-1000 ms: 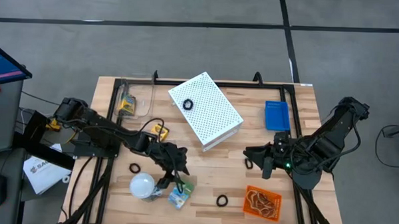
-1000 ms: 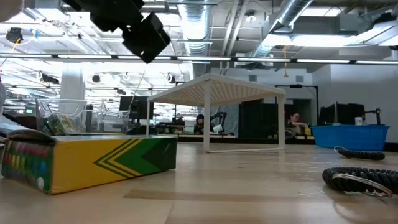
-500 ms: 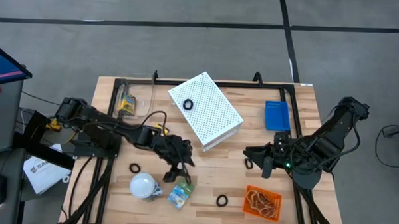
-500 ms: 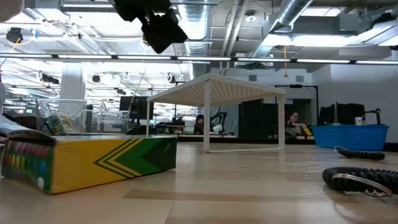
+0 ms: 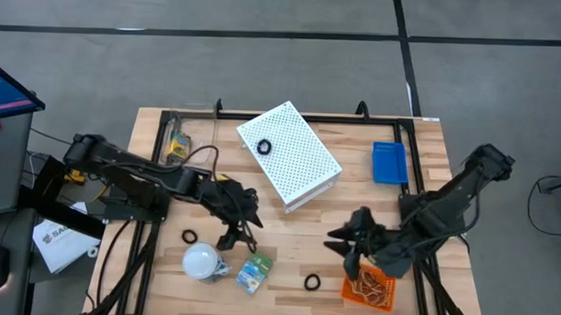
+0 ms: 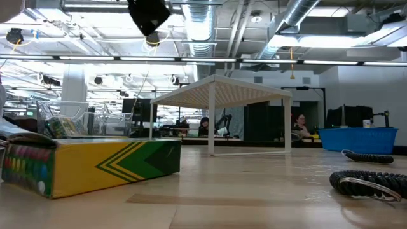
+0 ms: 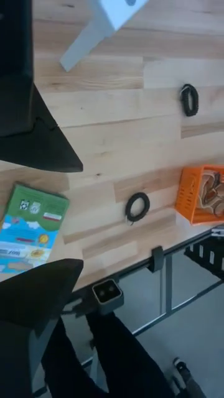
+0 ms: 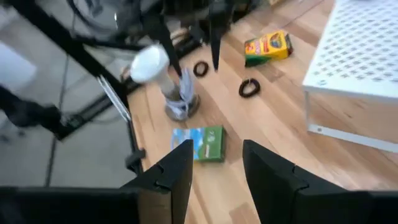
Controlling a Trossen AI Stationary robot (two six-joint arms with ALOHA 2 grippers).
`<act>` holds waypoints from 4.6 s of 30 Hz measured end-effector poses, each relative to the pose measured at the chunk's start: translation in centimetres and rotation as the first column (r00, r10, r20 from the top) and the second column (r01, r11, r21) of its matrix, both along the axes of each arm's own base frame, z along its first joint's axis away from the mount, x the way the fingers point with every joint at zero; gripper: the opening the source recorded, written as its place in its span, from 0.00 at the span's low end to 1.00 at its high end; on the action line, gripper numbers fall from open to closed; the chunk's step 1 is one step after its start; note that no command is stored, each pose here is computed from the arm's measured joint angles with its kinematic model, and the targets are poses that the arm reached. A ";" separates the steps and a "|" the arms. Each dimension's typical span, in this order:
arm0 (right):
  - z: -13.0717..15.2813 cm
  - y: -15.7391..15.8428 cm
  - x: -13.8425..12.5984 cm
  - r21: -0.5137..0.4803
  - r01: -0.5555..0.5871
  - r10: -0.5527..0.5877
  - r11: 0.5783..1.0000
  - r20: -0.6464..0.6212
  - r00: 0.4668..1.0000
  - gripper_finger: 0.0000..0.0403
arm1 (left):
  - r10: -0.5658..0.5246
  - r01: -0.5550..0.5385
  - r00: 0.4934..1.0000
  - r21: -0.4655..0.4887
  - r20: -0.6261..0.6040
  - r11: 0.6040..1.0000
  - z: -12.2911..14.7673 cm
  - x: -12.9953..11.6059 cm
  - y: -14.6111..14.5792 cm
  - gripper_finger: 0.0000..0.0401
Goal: Pick & Place Office Desk Supplies
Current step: Put the crayon box into the transparent bin
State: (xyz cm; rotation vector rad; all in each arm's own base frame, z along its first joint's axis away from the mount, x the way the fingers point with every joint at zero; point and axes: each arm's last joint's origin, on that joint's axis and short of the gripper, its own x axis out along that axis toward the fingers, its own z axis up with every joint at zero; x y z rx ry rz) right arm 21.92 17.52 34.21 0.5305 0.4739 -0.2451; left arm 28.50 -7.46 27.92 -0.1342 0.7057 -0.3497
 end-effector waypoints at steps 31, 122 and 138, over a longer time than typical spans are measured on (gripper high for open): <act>-0.3 0.2 1.9 0.027 0.038 -0.040 0.999 0.060 0.997 0.39 | -0.204 0.370 0.889 0.383 -0.409 0.846 3.4 6.8 -9.5 0.68; 4.8 2.8 -5.2 -0.058 -0.013 0.032 0.998 0.342 0.939 0.42 | 0.221 -0.194 0.972 0.271 -0.074 0.943 4.1 3.6 -14.4 0.00; 5.0 0.4 -4.0 -0.101 0.134 -0.093 0.986 0.338 0.936 0.42 | 0.584 -0.599 0.799 0.253 0.143 0.759 14.1 0.1 2.9 0.00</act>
